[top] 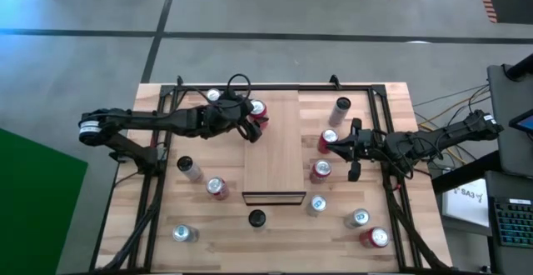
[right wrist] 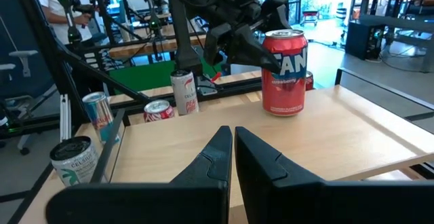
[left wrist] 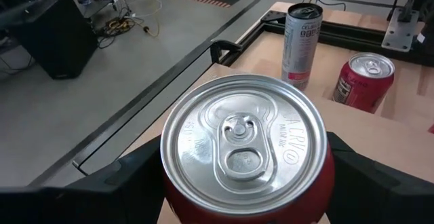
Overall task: Place canned beverage on shelf
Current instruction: Put the top left orange soda can on the shelf
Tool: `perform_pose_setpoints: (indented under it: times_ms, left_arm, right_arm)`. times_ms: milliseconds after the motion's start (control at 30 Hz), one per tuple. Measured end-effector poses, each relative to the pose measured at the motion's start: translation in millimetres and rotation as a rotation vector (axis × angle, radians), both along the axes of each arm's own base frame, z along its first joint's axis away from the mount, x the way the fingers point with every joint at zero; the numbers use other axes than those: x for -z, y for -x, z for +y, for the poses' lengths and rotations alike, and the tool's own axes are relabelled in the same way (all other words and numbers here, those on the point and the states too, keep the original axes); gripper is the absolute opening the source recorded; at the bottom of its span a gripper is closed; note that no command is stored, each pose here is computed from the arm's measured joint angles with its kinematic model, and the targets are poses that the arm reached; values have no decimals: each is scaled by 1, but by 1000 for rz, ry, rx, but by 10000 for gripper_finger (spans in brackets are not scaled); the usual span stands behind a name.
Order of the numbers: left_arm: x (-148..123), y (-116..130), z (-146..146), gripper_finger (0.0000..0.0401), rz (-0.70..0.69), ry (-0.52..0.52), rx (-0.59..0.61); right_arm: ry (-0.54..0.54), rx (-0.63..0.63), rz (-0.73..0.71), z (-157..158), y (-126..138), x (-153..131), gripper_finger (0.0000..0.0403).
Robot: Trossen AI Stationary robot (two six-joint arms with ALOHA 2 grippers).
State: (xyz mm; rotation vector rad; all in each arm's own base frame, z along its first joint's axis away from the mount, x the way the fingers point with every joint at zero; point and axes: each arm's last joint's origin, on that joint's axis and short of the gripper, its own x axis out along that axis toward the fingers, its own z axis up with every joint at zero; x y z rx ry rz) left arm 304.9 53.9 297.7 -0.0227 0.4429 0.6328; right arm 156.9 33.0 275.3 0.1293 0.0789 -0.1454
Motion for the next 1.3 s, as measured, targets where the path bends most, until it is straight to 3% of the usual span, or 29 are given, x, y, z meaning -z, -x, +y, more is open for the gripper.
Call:
perform_pose_setpoints:
  times_ms: [400, 800, 1300]
  left_arm:
    - [2, -1, 0, 327, 7, 0, -1]
    - [0, 0, 0, 331, 8, -7, 3]
    - [-40, 23, -6, 332, -31, -33, 25]
  right_arm:
    - [-1, 0, 0, 0, 0, 0, 11]
    - [-1, 0, -1, 0, 0, 0, 11]
    - [-17, 1, -12, 0, 0, -1, 11]
